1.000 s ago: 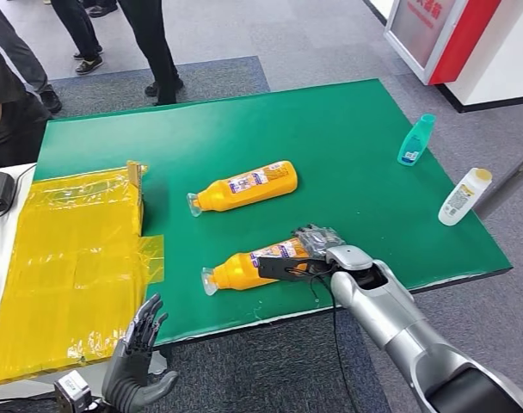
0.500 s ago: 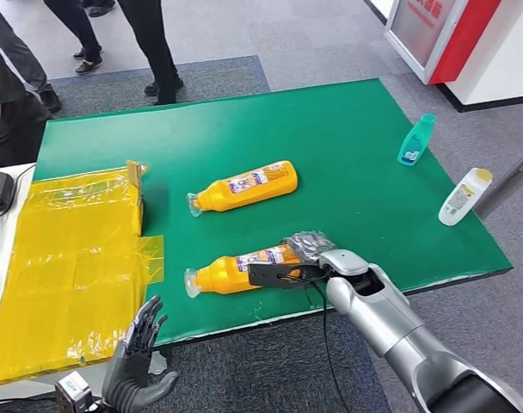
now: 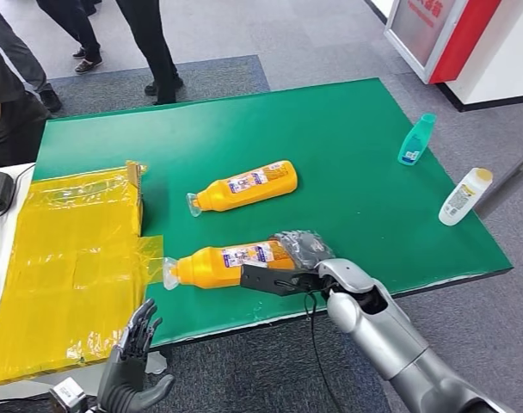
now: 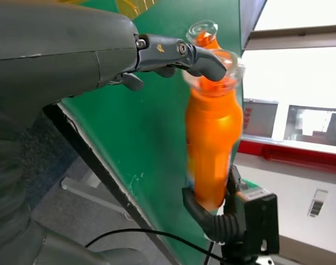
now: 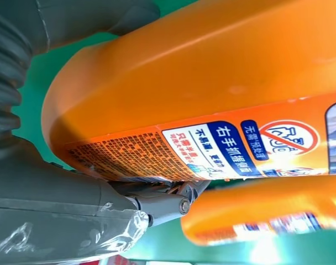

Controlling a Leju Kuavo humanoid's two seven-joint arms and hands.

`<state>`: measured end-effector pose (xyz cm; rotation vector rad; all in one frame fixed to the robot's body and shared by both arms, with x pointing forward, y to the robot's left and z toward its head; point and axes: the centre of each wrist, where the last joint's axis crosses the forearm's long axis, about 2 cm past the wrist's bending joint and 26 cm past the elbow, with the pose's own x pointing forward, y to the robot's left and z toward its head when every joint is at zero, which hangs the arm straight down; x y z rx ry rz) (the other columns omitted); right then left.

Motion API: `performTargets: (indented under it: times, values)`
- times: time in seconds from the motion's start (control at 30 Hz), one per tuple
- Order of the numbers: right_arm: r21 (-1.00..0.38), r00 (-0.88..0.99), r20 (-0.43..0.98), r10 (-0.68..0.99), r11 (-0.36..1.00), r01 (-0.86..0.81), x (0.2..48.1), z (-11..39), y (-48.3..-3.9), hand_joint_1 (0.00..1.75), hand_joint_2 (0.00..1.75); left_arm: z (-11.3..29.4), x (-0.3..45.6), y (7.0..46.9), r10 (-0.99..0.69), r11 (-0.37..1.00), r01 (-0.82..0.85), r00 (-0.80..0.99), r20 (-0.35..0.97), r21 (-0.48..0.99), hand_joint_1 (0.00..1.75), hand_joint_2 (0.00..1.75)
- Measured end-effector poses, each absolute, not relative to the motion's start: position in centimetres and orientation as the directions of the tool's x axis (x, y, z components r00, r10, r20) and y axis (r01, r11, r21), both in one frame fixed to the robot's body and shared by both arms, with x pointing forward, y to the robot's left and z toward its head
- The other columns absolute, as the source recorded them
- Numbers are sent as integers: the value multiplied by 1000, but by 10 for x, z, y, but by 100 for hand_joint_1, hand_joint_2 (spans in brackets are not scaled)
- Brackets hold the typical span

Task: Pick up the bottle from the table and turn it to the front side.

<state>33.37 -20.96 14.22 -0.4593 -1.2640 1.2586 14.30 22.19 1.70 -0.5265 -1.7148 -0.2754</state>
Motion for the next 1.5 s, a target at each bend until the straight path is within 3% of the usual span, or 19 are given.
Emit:
performTargets:
  times: [0.43,0.77,1.03,1.5]
  values:
    - [-687,-228,726,649,666,-291,276,159,-201,175,175,31,138,227,349,858,435,-104,931,-273,0,175]
    - [-609,-244,793,558,741,-282,255,156,-194,175,175,32,135,230,409,849,395,-69,910,-351,0,175]
    - [-697,-294,715,634,677,-235,236,132,-177,175,175,42,135,222,473,801,434,-37,880,-412,0,175]
    - [-744,-313,666,677,572,-345,227,97,-143,175,175,62,139,197,526,724,526,-2,851,-446,0,175]
